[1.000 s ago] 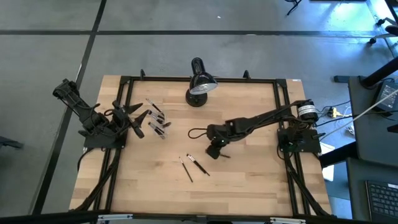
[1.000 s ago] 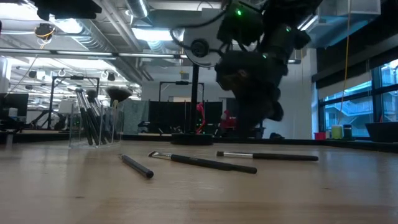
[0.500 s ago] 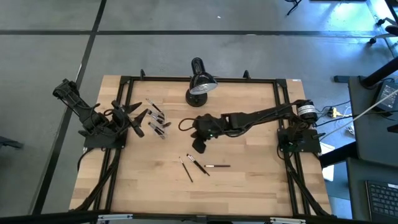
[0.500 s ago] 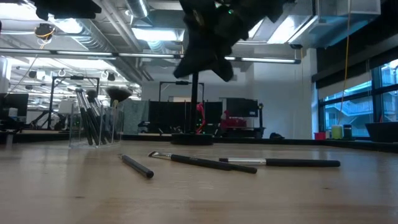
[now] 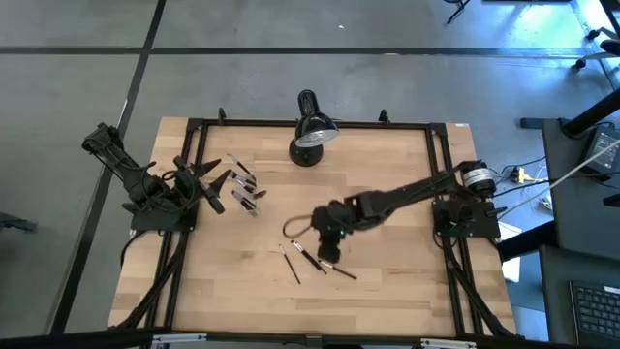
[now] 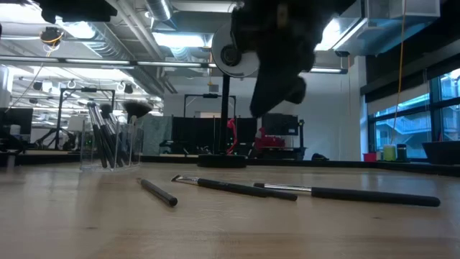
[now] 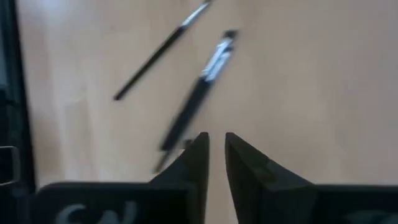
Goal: Sort items
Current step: Put the eyeshadow brush into the transparent organizer
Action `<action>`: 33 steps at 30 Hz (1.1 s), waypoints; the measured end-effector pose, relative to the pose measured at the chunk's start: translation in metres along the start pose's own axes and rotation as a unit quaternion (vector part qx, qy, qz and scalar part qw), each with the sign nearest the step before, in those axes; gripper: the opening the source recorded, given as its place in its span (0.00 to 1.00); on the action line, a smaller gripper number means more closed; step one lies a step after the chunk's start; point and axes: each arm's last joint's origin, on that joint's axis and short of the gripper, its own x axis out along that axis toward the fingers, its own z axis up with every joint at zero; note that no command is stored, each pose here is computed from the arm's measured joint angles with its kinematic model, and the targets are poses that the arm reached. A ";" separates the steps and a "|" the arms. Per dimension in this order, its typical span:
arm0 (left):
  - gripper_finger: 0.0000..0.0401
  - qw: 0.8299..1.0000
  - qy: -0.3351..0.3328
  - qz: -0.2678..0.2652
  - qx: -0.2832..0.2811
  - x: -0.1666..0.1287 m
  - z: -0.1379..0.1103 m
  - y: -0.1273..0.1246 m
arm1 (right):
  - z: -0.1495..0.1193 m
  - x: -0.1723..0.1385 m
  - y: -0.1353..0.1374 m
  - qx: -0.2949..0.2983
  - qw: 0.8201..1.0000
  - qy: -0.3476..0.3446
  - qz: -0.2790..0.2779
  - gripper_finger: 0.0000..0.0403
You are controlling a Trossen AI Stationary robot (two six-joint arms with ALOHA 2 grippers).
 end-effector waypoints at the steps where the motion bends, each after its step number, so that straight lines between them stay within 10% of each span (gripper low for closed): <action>1: 0.45 1.000 0.000 0.000 0.000 0.000 0.000 0.000 | -0.003 0.000 0.006 0.008 1.000 0.000 0.003 0.14; 12: 0.45 1.000 -0.001 0.002 -0.016 0.000 0.001 0.000 | -0.037 0.040 0.045 0.130 0.988 0.078 -0.010 0.20; 33: 0.45 1.000 0.001 -0.004 -0.013 0.000 0.001 -0.001 | -0.038 0.070 0.073 0.089 0.977 0.167 -0.097 0.20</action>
